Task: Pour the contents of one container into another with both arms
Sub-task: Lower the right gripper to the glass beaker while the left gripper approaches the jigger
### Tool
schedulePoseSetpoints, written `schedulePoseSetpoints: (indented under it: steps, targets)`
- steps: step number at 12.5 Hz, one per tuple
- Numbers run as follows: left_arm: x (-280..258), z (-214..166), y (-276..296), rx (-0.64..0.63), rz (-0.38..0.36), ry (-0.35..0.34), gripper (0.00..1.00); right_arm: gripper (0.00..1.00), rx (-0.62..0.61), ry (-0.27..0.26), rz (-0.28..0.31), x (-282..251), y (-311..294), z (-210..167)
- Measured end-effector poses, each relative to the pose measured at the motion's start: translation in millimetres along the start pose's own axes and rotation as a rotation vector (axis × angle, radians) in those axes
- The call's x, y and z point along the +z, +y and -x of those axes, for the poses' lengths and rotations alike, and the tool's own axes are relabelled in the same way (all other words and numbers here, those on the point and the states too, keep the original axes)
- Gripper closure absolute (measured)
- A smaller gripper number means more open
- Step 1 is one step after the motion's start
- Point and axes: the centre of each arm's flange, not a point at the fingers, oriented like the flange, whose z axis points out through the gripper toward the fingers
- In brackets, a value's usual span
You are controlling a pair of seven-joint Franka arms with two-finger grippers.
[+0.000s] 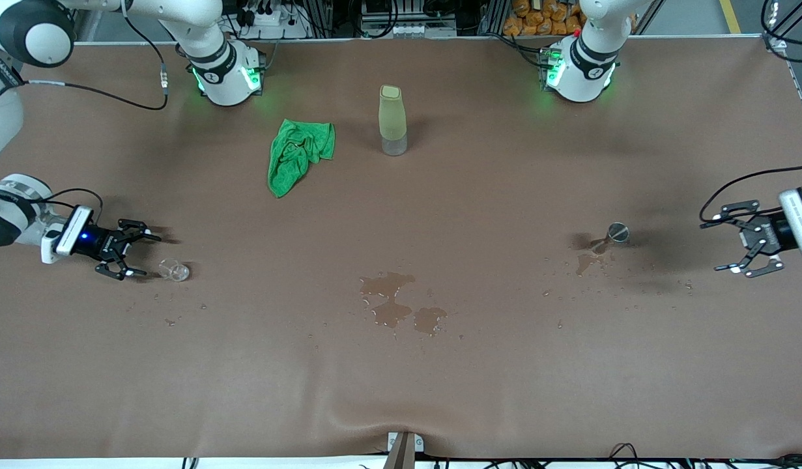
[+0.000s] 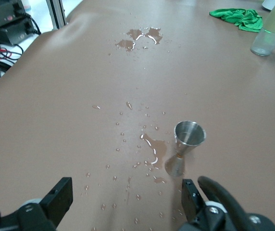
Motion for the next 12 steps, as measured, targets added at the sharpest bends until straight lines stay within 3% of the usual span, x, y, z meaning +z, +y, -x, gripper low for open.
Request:
schedulePoseSetpoints:
  steps: [4,8,12]
  targets:
    - [42.3,40.2,-2.3,0.056,-0.024,0.109,0.00,0.00,0.026,0.054,0.056,0.1,-4.4,22.7]
    - [82.2,74.2,1.9,0.096,-0.047,0.200,0.00,0.00,0.039,0.082,0.059,6.1,-7.5,28.6]
    - [107.2,80.9,12.1,0.078,-0.025,0.281,0.00,0.00,0.048,0.113,0.070,17.3,-7.6,32.9]
